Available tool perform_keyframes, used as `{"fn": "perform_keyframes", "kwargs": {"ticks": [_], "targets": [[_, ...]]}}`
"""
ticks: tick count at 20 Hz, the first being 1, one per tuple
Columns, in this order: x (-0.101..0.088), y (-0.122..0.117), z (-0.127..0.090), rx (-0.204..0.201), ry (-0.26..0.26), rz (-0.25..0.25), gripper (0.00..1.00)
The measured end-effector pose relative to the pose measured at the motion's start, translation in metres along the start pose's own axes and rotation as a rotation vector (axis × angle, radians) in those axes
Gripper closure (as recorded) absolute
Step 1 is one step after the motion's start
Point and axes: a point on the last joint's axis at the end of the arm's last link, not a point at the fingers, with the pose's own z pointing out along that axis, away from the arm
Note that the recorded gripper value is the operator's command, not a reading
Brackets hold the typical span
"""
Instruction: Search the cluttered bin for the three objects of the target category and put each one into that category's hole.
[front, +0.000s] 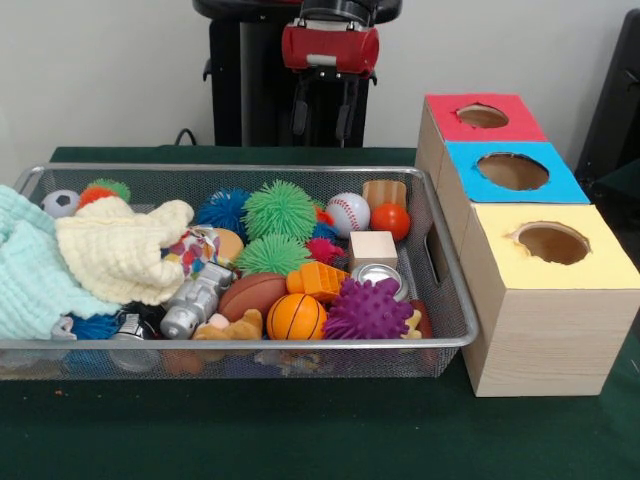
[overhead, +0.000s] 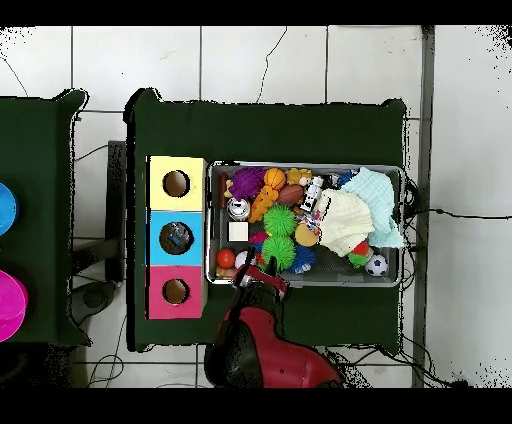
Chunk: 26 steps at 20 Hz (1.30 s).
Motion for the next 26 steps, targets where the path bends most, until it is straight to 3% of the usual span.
{"fn": "perform_keyframes", "kwargs": {"ticks": [26], "targets": [[0.0036, -0.0067, 0.0010, 0.014, 0.006, -0.001, 0.00]]}}
